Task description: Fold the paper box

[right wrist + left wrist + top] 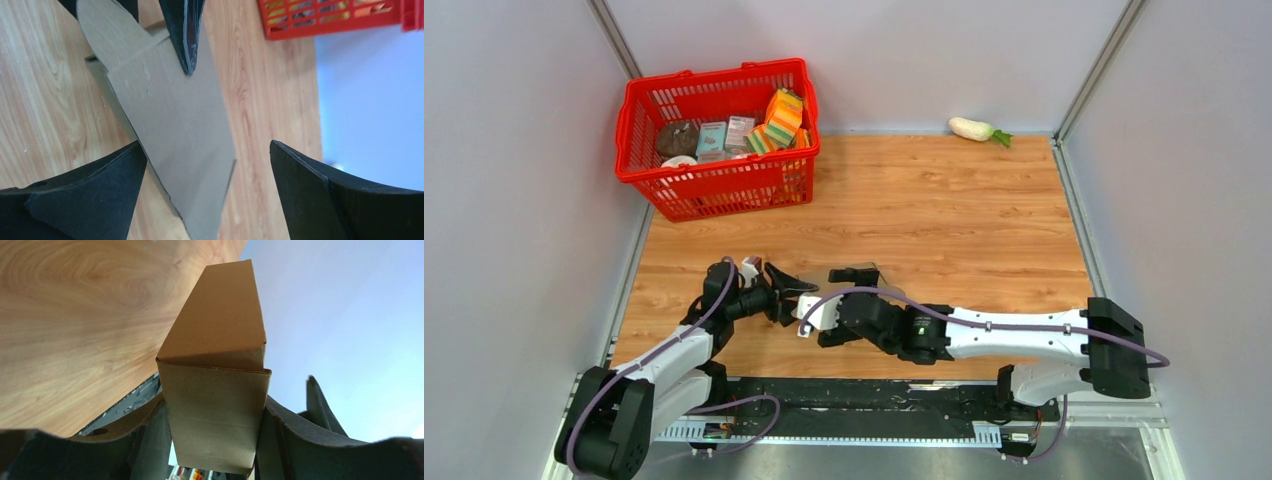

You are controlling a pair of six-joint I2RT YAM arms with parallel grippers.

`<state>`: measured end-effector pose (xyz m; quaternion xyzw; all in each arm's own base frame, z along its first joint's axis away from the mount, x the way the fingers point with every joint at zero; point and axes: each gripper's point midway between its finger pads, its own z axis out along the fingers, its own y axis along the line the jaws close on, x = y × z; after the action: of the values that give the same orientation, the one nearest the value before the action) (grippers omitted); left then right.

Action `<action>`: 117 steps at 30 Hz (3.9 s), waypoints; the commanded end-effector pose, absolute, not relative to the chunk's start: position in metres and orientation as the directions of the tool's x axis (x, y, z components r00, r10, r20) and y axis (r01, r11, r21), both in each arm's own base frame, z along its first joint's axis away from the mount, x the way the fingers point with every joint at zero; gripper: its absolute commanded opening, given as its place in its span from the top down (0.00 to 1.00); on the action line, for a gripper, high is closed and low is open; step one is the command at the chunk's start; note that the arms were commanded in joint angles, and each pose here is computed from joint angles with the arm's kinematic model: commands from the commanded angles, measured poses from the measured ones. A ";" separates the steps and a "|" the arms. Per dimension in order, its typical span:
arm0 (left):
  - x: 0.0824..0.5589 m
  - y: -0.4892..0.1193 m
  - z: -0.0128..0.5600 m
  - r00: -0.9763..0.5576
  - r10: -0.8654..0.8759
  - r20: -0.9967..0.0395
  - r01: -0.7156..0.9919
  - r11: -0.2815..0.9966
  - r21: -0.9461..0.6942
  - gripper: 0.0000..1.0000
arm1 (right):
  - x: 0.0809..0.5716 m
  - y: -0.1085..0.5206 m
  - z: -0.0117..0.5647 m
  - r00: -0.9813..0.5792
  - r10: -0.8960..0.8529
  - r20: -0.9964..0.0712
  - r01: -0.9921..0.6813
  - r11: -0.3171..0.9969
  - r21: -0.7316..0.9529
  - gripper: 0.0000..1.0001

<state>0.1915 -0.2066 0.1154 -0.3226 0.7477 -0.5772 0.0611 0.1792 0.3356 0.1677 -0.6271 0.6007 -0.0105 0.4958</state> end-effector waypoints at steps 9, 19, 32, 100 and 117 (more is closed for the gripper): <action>0.188 -0.205 0.124 -0.777 -0.536 0.329 -0.454 0.116 -0.884 0.66 | 0.154 0.375 0.167 0.413 -0.742 -0.528 -0.698 0.115 -0.707 0.03; 0.182 -0.204 0.138 -0.785 -0.528 0.324 -0.435 0.099 -0.895 0.65 | 0.172 0.391 0.160 0.451 -0.736 -0.506 -0.577 0.192 -0.794 0.08; 0.178 -0.200 0.147 -0.813 -0.542 0.213 -0.339 0.142 -0.930 0.29 | 0.181 0.373 0.167 0.433 -0.749 -0.502 -0.478 0.281 -0.832 0.54; 0.205 -0.208 0.139 -0.715 0.145 -0.684 0.514 0.773 -0.373 0.35 | 0.165 0.193 0.156 -0.766 -0.290 -0.574 -0.434 0.892 0.128 0.17; 0.201 -0.241 0.139 -0.790 0.173 -0.588 0.522 0.692 -0.498 0.44 | 0.174 0.209 0.133 -0.785 -0.213 -0.581 -0.394 0.896 0.204 0.67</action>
<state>0.1983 -0.2248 0.1085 0.1849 0.9052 -0.2978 0.2402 0.1659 0.1944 0.1251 -0.1818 0.9398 0.1246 0.2612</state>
